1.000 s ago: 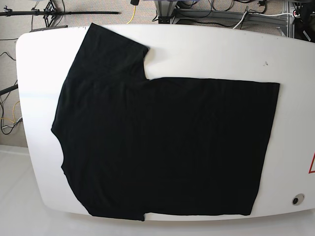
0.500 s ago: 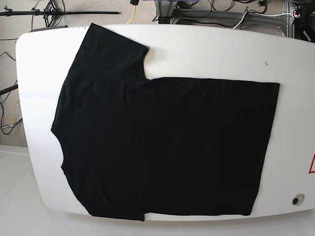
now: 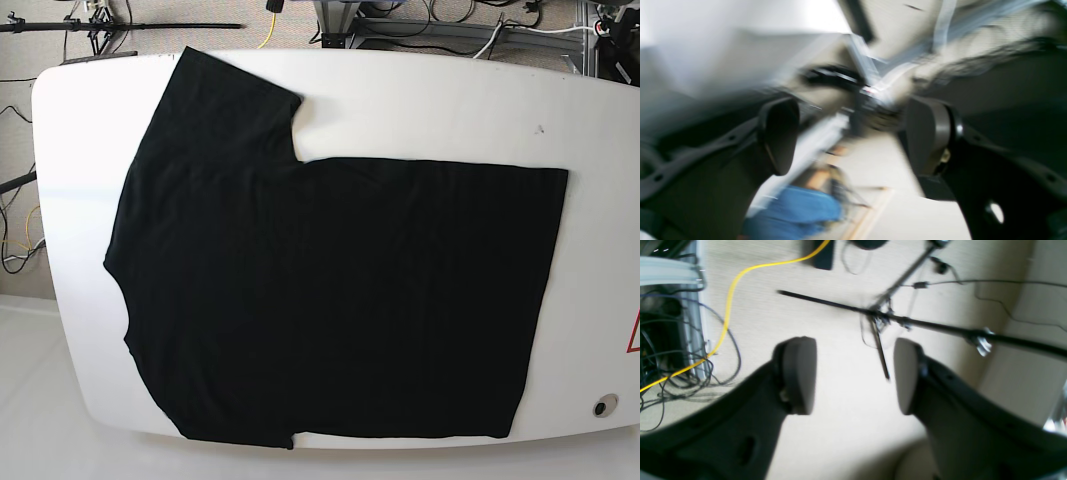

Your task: Fold the T-shirt properly

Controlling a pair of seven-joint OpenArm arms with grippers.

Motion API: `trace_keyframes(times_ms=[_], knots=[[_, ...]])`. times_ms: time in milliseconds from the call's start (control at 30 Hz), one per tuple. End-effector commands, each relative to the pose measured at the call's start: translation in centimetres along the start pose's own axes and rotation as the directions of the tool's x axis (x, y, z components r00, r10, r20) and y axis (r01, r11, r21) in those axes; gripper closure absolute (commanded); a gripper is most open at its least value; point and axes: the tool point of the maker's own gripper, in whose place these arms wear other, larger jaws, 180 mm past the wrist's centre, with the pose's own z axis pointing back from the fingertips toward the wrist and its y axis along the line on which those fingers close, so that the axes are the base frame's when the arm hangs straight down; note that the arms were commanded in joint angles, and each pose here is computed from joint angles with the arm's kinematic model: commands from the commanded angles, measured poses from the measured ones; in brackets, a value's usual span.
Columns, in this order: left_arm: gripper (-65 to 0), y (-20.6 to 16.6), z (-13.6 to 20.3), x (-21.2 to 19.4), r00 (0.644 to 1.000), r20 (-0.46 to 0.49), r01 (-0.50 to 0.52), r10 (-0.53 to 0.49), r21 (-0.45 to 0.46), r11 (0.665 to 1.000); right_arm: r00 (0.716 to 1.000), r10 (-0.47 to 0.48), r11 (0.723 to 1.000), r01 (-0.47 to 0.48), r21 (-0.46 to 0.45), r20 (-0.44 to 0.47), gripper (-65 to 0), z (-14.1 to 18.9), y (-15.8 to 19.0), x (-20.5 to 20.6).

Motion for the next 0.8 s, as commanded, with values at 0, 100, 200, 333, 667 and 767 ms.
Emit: trace_keyframes(times_ms=[0,100,200,333,667,767], knots=[[-44.3,-0.1,0.6,5.6,0.98,0.198,0.019,-0.016,-0.017,1.0,0.991,0.002,1.0,-0.002,-0.004,0.137,-29.6,2.0,-0.7,3.8],[-42.8,-1.0,0.3,8.0,0.964,0.267,0.009,0.003,-0.046,0.999,0.984,-0.033,0.999,0.03,0.02,0.177,-27.9,2.3,-0.4,5.1],[-40.8,-1.5,0.0,9.9,0.945,0.325,-0.006,0.027,-0.066,0.998,0.973,-0.075,0.997,0.066,0.047,0.22,-27.2,2.4,0.1,6.4],[-39.0,-2.1,-0.7,11.9,0.917,0.391,-0.046,0.083,-0.102,0.994,0.959,-0.141,0.989,0.126,0.073,0.247,-28.2,2.2,0.5,7.3],[-42.9,-1.7,-1.5,11.2,0.921,0.375,-0.077,0.107,-0.095,0.993,0.92,-0.174,0.985,0.157,0.077,0.351,-33.4,2.8,0.2,8.7],[-44.2,-1.5,-1.3,10.6,0.931,0.355,-0.056,0.081,-0.082,0.995,0.924,-0.147,0.989,0.129,0.074,0.352,-35.9,3.2,0.3,8.5]])
